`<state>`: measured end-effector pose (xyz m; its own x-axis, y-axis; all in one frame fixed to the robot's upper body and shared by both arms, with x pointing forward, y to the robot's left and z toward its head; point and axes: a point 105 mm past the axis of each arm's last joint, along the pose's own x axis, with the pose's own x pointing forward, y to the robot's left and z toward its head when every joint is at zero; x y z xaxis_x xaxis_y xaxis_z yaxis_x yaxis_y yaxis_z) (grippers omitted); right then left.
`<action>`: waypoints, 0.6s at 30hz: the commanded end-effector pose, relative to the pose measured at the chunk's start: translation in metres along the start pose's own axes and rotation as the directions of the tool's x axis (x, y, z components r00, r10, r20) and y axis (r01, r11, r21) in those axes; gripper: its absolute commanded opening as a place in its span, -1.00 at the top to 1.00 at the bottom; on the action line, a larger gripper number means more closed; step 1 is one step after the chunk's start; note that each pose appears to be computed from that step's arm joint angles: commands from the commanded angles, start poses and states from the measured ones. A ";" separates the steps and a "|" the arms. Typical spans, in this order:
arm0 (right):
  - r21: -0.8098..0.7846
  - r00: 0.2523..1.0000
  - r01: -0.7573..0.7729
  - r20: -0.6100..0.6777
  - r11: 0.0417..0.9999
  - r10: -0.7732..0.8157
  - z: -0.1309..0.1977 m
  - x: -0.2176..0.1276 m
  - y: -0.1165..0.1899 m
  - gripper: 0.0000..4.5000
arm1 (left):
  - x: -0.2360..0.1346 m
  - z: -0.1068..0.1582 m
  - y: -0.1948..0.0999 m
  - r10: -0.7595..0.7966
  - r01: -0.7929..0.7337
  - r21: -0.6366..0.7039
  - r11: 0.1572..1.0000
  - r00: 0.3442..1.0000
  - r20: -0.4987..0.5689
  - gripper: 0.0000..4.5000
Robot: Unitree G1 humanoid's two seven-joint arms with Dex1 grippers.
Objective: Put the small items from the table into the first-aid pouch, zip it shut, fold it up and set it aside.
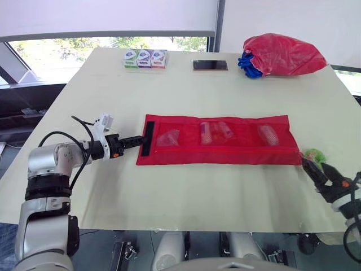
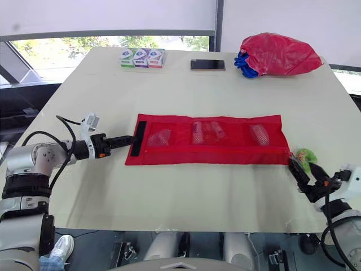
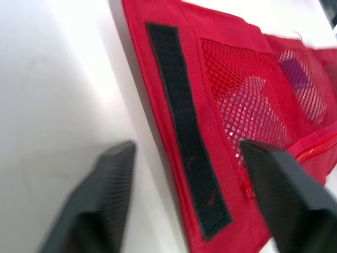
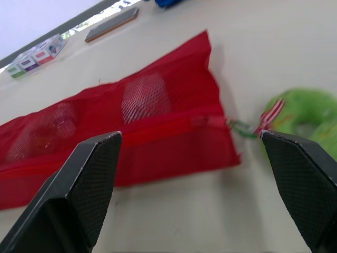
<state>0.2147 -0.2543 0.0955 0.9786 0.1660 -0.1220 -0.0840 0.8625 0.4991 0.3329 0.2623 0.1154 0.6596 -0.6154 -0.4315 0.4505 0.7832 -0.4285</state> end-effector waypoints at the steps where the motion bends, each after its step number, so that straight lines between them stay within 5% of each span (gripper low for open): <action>1: 0.063 1.000 -0.017 0.005 0.998 0.016 -0.003 0.004 0.015 -1.00 | -0.004 0.016 -0.017 -0.037 0.038 0.210 0.977 0.999 -0.010 -0.97; 5: 0.158 0.999 0.048 -0.028 0.986 -0.044 -0.016 0.013 0.011 -1.00 | 0.000 0.041 -0.071 -0.269 0.235 0.418 0.878 0.963 0.023 -0.97; 10: 0.273 0.990 0.140 -0.040 0.952 -0.134 -0.020 0.026 0.001 -1.00 | -0.014 0.047 -0.136 -0.569 0.520 0.491 0.699 0.820 -0.059 -0.97; 18: 0.418 0.996 0.086 -0.010 0.904 -0.090 -0.014 0.053 0.020 -1.00 | -0.024 0.040 -0.178 -0.689 0.673 0.561 0.481 0.686 -0.233 -0.97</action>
<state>0.2574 -0.2298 0.0845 0.9795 0.0700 -0.1886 0.1054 0.6202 0.7774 0.2693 0.1493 0.2196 0.0615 -0.9801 -0.1889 0.9890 0.0853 -0.1206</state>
